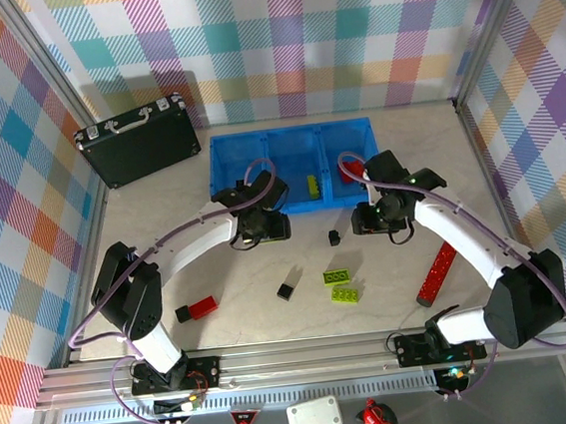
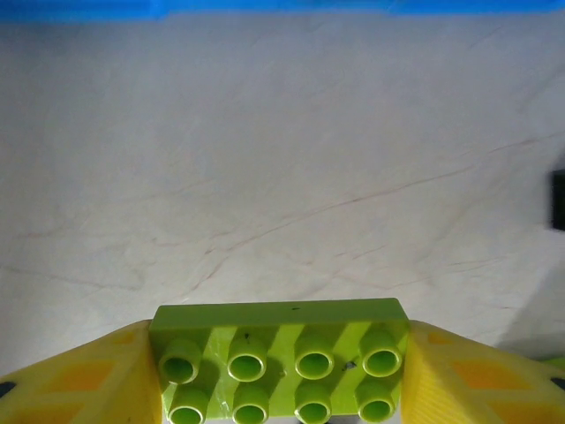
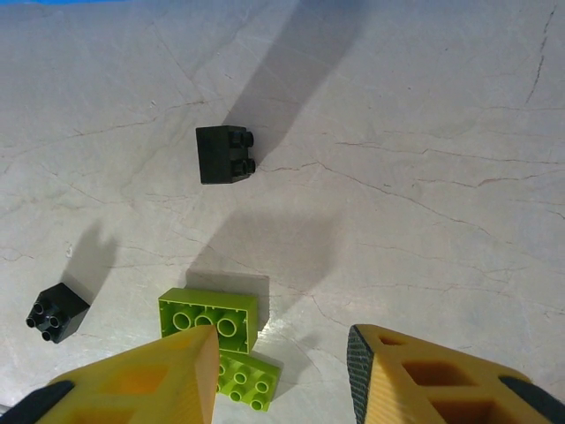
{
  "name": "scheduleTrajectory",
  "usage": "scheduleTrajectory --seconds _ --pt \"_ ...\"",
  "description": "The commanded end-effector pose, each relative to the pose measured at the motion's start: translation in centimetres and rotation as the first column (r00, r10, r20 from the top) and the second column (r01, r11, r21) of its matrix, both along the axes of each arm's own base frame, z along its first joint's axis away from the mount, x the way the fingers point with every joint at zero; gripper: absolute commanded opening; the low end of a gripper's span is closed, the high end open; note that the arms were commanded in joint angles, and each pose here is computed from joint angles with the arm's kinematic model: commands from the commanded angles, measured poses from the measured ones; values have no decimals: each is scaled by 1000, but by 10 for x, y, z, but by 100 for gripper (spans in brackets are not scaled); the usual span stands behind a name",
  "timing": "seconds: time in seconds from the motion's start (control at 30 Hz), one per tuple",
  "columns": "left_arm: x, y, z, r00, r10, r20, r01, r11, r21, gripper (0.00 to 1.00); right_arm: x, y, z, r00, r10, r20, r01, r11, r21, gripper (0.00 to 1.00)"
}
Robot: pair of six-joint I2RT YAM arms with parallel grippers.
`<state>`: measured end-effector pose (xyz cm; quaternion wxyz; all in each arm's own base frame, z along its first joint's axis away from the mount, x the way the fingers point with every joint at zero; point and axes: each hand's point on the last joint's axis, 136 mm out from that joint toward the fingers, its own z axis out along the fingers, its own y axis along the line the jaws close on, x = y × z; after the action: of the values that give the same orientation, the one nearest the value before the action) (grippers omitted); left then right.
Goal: Sort the legos into containers by color
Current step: Place the lego in the container.
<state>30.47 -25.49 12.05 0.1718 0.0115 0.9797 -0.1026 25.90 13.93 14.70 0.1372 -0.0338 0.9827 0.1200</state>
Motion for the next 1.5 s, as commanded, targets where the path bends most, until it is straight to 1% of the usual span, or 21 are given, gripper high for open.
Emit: scheduleTrajectory --seconds 0.0,0.2,0.43,0.5,0.67,0.77,0.97,1.13,1.47 --pt "11 -17 15 999 -34 23 34 999 -23 59 -12 -6 -1 1000 -16 -21 16 1000 -15 44" --pt "38 -44 29 997 -21 72 27 996 -82 58 -18 -12 3 1000 -29 -9 29 999 -21 44" --pt "71 -70 29 994 -18 109 28 995 -95 57 -24 -15 4 999 -38 -8 38 999 -20 44" --pt "79 -76 28 993 -25 116 35 996 -82 57 -25 -15 5 999 -35 -5 35 999 -22 44" --pt "105 -79 24 988 -7 156 8 1000 -8 57 -22 -18 9 1000 -22 8 23 999 -42 44" --pt "116 -82 23 986 2 167 -5 1000 15 57 -20 -18 11 1000 -21 11 21 999 -49 44" --pt "125 -81 6 990 -9 142 -3 996 86 57 -22 -19 10 1000 -19 10 20 999 -48 44" --pt "130 -68 -5 990 -6 140 -15 989 148 57 -24 -21 8 1000 -19 5 19 998 -58 44" --pt "134 -61 -37 998 3 59 -12 988 156 57 -20 -17 11 1000 -10 8 11 999 -51 44"
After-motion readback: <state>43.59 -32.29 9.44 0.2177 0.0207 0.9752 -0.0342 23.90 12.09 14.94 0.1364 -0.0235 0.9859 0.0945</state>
